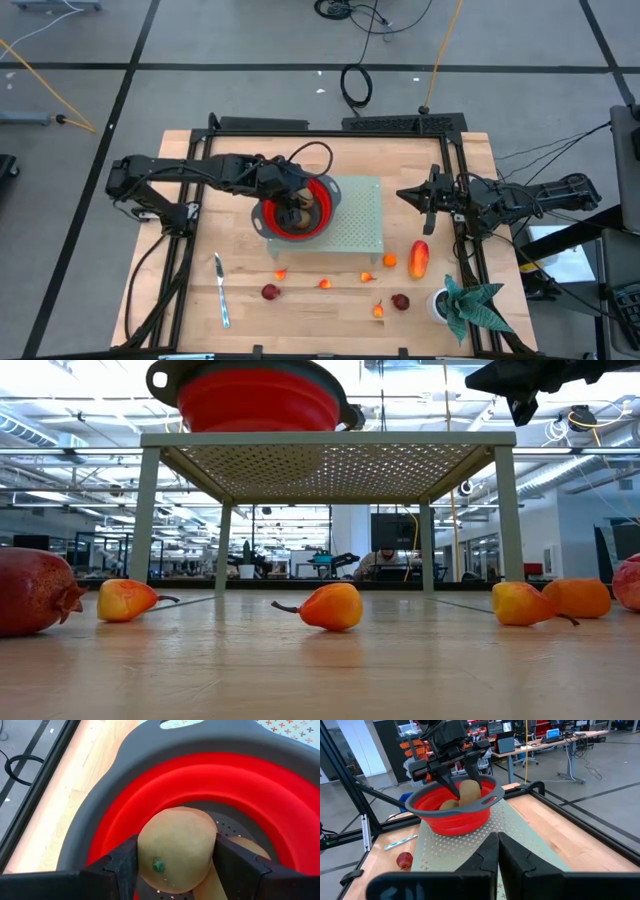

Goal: Pick & Place Fruit
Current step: Put the kiwi fruit into the strainer, then put the mango fruit into the strainer

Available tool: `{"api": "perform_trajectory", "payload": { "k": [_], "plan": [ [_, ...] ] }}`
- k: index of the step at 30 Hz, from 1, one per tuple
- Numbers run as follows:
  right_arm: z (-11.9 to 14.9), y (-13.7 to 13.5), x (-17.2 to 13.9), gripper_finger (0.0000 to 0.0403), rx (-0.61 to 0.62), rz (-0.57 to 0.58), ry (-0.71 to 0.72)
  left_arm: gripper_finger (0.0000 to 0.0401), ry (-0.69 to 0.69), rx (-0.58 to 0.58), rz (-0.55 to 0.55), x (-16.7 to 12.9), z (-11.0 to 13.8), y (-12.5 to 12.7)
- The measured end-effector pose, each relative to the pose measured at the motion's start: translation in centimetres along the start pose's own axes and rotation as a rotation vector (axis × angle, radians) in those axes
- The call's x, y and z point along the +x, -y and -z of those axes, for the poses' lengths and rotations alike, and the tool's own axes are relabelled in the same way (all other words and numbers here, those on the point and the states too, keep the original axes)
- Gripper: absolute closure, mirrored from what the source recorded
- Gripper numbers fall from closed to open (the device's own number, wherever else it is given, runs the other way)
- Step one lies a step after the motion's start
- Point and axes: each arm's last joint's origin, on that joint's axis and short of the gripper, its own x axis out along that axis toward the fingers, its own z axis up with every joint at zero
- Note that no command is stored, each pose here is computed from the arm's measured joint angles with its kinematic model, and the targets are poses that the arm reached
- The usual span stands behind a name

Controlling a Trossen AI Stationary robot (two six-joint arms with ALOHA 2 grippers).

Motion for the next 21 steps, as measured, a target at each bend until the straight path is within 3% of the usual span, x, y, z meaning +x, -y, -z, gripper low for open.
{"api": "perform_trajectory", "payload": {
  "k": [10, 16, 21],
  "plan": [
    [0.0, 0.0, 0.0, 0.0402, -0.003, -0.002, 0.000, 0.0119, 0.000, -0.016, 0.000, 0.0, 0.0, 0.0],
    [0.0, 0.0, 0.0, 0.0402, -0.003, -0.002, 0.000, 0.0106, -0.005, 0.033, -0.002, -0.2, 0.0, 0.0],
    [0.0, 0.0, 0.0, 0.0402, -0.001, -0.003, 0.000, 0.0115, 0.046, 0.044, 0.002, -3.5, -1.2, -0.4]
  ]
}}
